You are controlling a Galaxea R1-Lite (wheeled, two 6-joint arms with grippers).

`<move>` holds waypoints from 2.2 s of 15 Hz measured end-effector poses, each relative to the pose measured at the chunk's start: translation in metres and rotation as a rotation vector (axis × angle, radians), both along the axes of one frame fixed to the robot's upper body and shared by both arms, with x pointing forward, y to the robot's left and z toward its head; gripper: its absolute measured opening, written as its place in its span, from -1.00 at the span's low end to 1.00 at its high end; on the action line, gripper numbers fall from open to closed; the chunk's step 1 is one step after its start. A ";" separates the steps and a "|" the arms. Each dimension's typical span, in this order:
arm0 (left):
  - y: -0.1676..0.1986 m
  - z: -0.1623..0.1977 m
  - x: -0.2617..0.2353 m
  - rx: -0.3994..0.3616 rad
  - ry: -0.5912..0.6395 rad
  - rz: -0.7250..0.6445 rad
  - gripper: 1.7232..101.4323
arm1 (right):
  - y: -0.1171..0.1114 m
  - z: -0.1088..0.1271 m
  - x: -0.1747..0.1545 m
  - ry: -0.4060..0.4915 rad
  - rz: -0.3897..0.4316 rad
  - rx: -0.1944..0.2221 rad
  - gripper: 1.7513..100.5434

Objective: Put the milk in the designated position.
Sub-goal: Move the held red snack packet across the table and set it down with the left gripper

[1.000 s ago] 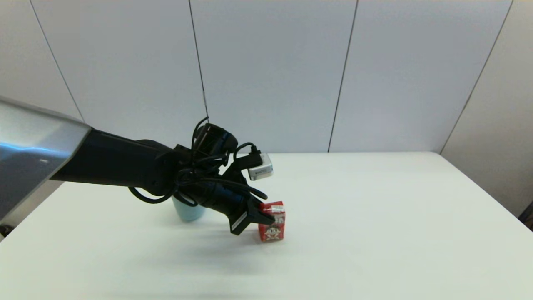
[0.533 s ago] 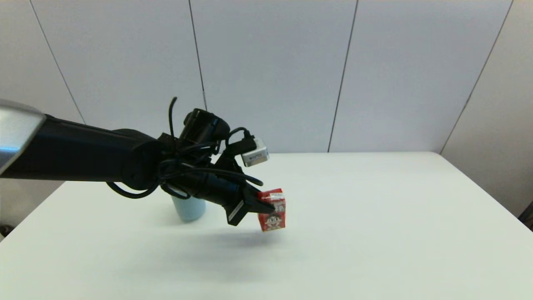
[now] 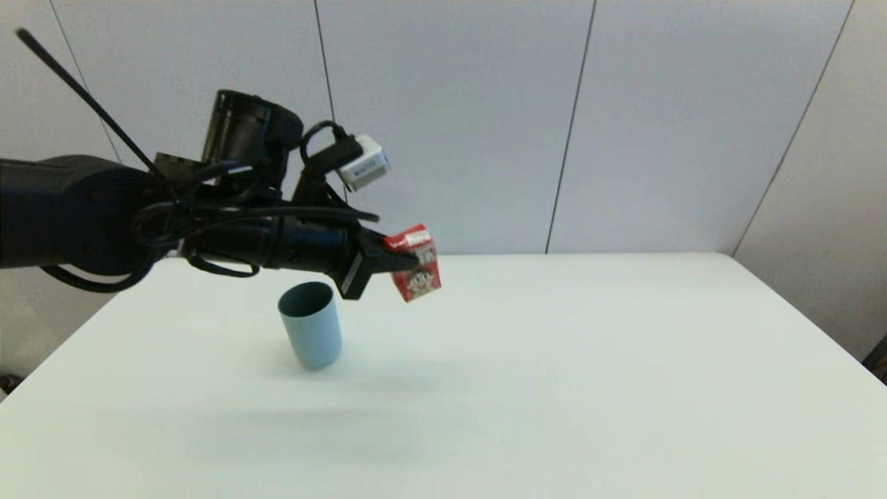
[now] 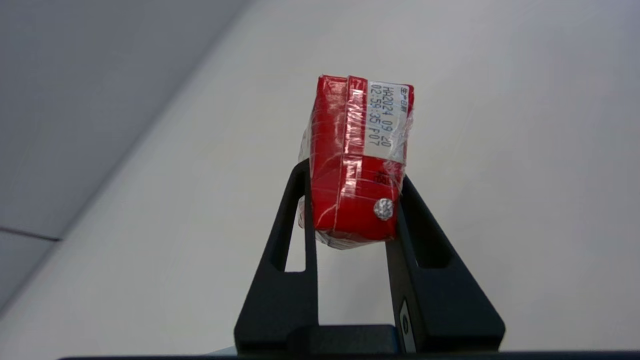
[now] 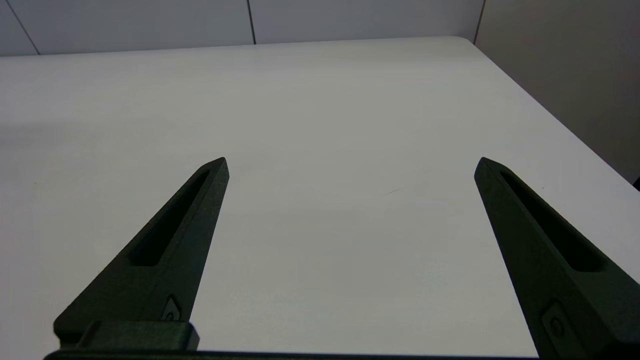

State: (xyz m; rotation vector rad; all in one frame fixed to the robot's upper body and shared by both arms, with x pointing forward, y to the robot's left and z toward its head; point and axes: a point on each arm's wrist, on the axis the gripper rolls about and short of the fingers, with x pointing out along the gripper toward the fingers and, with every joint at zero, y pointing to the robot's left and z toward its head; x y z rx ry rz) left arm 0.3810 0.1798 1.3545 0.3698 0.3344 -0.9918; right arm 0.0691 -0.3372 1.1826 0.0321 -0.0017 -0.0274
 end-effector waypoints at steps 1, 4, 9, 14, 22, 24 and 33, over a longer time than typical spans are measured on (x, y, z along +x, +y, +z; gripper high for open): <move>0.012 0.009 0.007 -0.012 -0.034 0.041 -0.56 | 0.000 0.000 0.000 0.000 0.000 -0.001 0.94; 0.051 0.028 0.030 -0.020 -0.119 0.161 -0.56 | 0.000 0.000 0.000 0.001 0.000 -0.001 0.94; 0.106 0.026 0.063 0.009 -0.205 0.151 -0.56 | 0.000 0.000 0.000 0.000 0.000 -0.001 0.94; 0.129 -0.012 0.075 0.046 -0.105 -0.033 -0.56 | 0.000 0.000 0.000 0.000 0.000 -0.001 0.94; 0.154 -0.048 0.094 0.154 0.003 -0.099 -0.56 | 0.000 0.000 0.000 0.000 0.001 0.000 0.94; 0.154 -0.054 0.104 0.154 0.004 -0.098 -0.56 | 0.000 0.000 0.000 0.000 0.000 0.000 0.94; 0.153 -0.090 0.147 0.151 0.029 -0.107 -0.56 | 0.000 0.000 0.000 0.000 0.001 0.000 0.94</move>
